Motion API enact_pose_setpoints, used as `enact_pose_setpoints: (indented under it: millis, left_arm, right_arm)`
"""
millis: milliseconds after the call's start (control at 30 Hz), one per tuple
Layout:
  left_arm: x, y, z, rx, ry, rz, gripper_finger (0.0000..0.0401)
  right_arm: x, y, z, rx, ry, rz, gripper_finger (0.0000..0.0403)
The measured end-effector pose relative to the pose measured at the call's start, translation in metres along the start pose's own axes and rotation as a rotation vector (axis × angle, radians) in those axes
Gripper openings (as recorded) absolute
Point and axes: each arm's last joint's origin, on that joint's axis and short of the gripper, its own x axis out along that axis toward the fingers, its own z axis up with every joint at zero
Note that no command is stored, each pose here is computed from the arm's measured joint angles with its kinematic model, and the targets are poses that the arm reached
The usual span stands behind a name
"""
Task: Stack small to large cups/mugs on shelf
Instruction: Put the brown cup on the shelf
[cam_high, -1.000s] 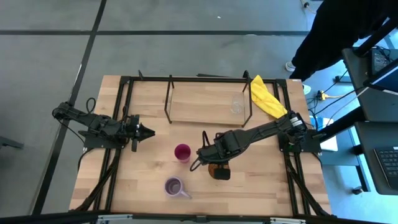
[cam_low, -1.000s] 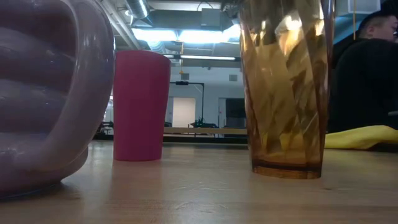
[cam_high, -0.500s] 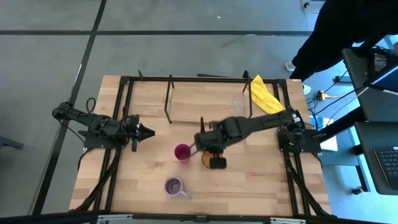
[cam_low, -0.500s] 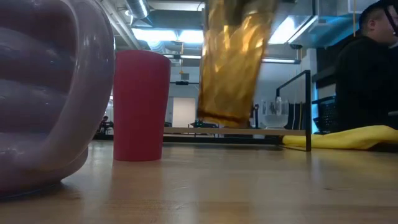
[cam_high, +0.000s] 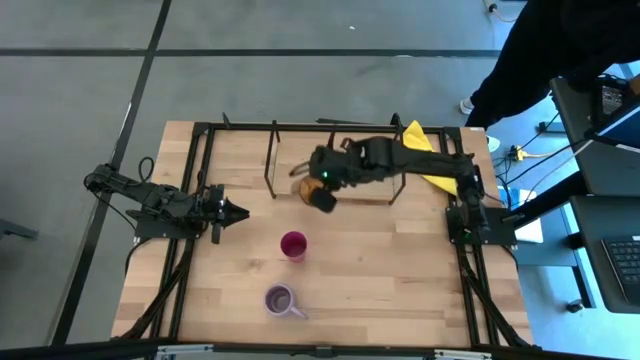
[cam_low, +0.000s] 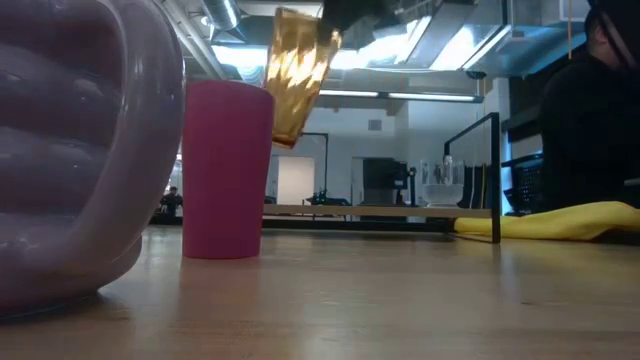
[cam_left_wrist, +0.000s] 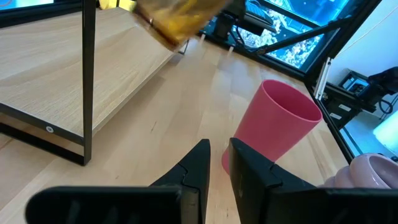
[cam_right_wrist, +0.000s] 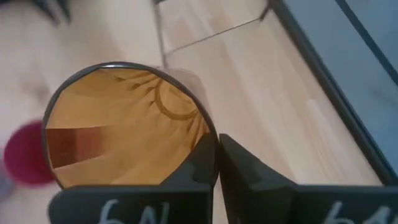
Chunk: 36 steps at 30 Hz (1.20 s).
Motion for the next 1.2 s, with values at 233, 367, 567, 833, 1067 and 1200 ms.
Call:
enact_pose_setpoints:
  millis: [233,367,567,833,1067,1200]
  left_arm:
    - [0.0,0.0,0.0,0.0,0.0,0.0,0.0053]
    - [0.0,0.0,0.0,0.0,0.0,0.0,0.0053]
    - [0.0,0.0,0.0,0.0,0.0,0.0,0.0053]
    - [0.0,0.0,0.0,0.0,0.0,0.0,0.0053]
    - [0.0,0.0,0.0,0.0,0.0,0.0,0.0053]
    - [0.0,0.0,0.0,0.0,0.0,0.0,0.0053]
  right_arm:
    - [0.028,-0.041,0.011,0.171,0.017,-0.076,0.0011]
    - [0.032,-0.057,0.016,0.25,0.031,-0.056,0.0011]
    - [0.036,-0.071,0.021,0.287,0.021,-0.059,0.0011]
    - [0.056,-0.09,0.013,0.336,0.116,-0.073,0.0011]
    - [0.062,-0.092,0.01,0.317,0.14,-0.07,0.0012]
    - [0.063,-0.092,0.009,0.312,0.152,-0.062,0.0012]
